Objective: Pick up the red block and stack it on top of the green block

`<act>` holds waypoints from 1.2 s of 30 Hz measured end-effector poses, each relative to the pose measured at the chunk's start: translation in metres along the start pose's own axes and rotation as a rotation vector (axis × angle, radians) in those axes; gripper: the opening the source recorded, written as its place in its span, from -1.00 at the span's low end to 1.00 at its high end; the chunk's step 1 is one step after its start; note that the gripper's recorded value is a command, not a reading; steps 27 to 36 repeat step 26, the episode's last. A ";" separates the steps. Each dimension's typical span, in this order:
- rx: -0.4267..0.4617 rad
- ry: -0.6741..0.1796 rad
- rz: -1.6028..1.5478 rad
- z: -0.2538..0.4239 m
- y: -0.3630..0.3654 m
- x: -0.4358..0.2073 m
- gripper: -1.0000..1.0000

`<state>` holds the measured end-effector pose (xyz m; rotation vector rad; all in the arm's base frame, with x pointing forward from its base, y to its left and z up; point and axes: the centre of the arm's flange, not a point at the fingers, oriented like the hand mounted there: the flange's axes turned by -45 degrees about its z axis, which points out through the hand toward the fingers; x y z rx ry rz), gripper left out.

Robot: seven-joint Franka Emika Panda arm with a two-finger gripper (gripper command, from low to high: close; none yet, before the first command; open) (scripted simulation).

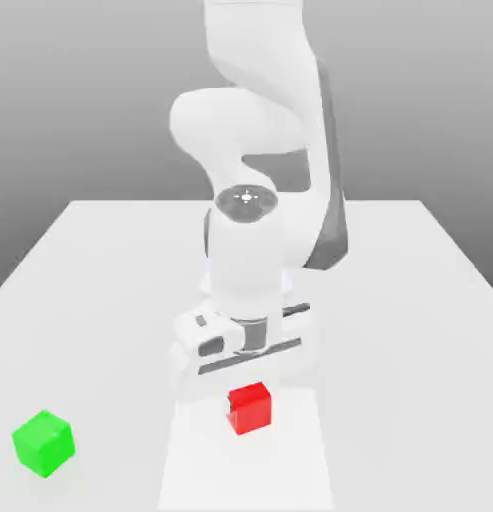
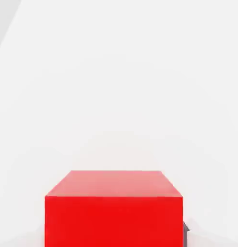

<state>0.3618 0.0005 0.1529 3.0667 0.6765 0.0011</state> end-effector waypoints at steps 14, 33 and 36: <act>0.002 -0.007 0.404 -0.078 0.170 -0.027 -1.00; 0.002 -0.001 0.585 -0.033 0.255 -0.061 1.00; 0.002 -0.001 0.585 -0.033 0.255 -0.061 1.00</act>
